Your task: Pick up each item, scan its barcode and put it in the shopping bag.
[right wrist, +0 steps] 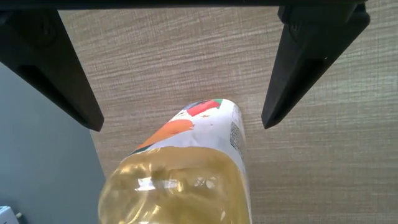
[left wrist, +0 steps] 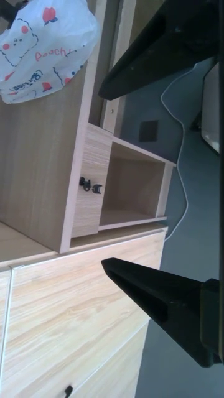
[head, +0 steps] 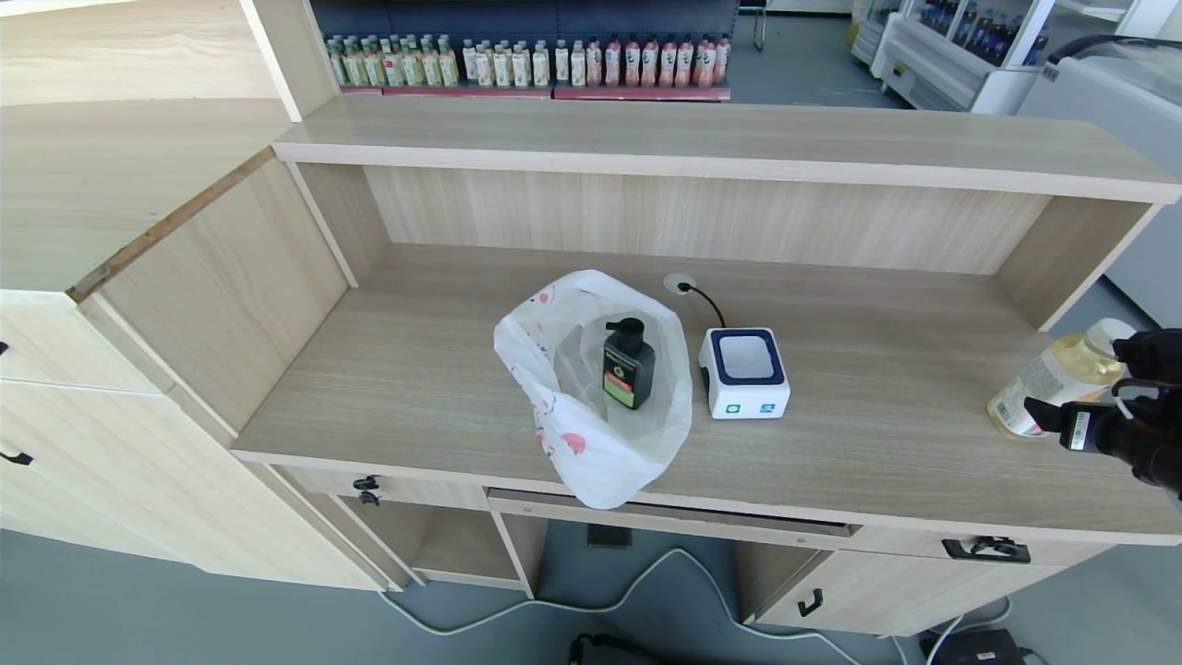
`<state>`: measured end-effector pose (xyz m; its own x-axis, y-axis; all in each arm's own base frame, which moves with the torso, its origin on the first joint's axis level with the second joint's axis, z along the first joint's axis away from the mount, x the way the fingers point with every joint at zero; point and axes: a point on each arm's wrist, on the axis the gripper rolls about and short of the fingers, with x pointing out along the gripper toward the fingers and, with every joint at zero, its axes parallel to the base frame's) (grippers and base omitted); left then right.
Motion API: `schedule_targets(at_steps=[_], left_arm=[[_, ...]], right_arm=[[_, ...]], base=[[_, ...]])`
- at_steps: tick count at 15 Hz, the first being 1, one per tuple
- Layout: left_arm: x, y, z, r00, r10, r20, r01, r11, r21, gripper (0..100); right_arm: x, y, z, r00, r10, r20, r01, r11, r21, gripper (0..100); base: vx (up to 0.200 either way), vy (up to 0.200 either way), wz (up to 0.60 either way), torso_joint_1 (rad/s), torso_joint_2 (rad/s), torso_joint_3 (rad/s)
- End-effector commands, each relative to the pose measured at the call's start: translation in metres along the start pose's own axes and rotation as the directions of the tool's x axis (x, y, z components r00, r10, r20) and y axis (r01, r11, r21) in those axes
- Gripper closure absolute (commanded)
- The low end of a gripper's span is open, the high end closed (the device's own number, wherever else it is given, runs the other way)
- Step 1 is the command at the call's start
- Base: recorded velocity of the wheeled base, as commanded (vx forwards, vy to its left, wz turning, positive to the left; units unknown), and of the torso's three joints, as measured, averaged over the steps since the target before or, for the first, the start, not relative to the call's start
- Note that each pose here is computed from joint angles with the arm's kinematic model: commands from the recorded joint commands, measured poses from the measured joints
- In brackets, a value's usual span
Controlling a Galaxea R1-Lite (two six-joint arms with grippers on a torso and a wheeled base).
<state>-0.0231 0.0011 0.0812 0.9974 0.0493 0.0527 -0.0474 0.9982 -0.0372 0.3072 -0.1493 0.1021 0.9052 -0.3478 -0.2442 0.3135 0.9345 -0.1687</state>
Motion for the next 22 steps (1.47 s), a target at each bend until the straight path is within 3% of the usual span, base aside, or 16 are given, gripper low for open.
schedule_targets(at_steps=[1, 22], left_arm=[[0.000, 0.000, 0.000, 1.000, 0.001, 0.001, -0.001, 1.000, -0.001, 0], [0.000, 0.000, 0.000, 1.000, 0.001, 0.001, -0.001, 1.000, -0.001, 0]], right_arm=[[0.008, 0.004, 0.000, 1.000, 0.013, 0.003, -0.013, 1.000, -0.002, 0], [0.060, 0.022, 0.001, 0.994, 0.053, 0.098, -0.052, 0.999, -0.014, 0]], base=[[0.000, 0.000, 0.00, 0.000, 0.00, 0.000], [0.000, 0.000, 0.00, 0.000, 0.00, 0.000]])
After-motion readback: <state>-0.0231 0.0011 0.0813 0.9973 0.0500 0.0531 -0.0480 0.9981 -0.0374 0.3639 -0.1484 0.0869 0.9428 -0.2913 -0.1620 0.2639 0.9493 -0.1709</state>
